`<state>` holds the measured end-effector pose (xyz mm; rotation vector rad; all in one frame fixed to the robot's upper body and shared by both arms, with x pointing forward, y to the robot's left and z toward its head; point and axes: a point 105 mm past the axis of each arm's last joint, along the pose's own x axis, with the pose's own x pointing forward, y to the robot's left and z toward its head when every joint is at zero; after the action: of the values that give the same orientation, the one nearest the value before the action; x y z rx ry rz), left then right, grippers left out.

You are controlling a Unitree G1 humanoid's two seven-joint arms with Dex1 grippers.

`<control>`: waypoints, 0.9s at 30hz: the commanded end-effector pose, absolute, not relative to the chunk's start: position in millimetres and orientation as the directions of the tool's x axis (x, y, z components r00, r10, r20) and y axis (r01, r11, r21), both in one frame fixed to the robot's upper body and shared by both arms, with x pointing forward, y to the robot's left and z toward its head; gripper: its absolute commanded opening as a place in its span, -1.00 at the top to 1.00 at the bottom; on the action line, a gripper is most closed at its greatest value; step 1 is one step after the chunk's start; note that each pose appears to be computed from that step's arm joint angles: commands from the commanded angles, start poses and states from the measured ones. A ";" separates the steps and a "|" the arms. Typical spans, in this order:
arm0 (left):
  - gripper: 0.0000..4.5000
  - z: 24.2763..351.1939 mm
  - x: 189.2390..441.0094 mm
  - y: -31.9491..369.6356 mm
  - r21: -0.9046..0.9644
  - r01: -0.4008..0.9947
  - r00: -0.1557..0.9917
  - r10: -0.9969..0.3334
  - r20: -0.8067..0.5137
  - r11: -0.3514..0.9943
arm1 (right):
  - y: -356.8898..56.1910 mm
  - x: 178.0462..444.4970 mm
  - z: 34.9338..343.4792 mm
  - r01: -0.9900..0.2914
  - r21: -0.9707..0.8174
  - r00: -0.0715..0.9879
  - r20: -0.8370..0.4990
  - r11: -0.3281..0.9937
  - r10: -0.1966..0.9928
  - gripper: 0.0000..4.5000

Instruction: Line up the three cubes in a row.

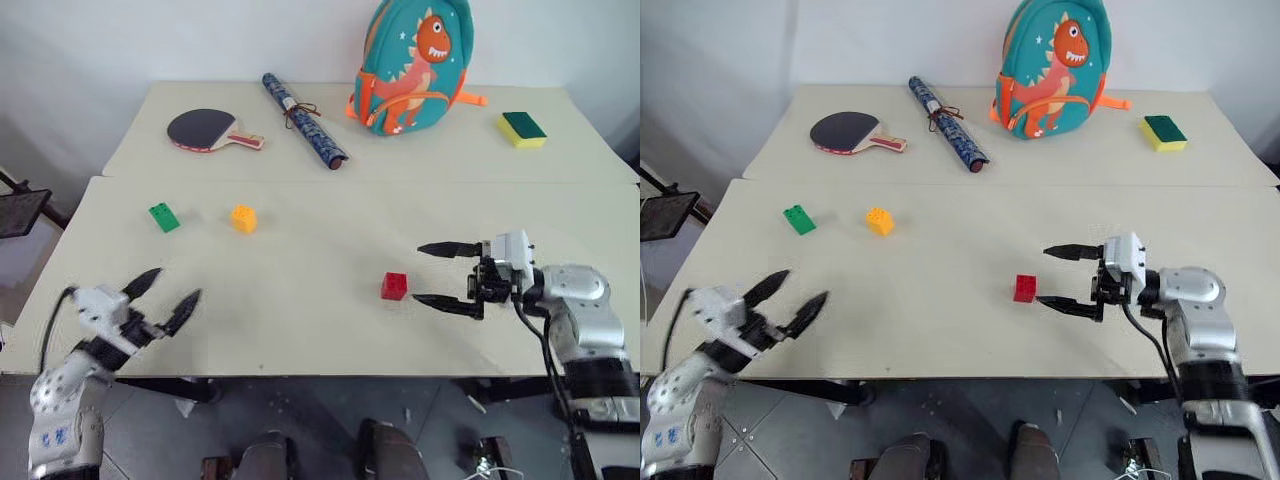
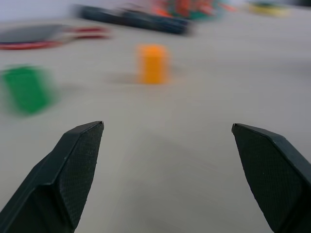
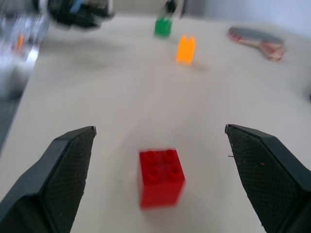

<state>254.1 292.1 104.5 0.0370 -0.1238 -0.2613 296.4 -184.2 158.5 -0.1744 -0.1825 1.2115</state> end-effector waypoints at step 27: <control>-1.00 163.0 394.8 291.7 -0.178 -0.293 0.945 0.313 0.093 0.939 | -143.9 273.4 182.2 -0.895 -0.296 0.288 0.185 0.333 0.939 -0.98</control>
<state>391.1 295.3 154.0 -0.1740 -0.1058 0.2999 278.7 -144.9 172.3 -0.1272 -0.3159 1.2128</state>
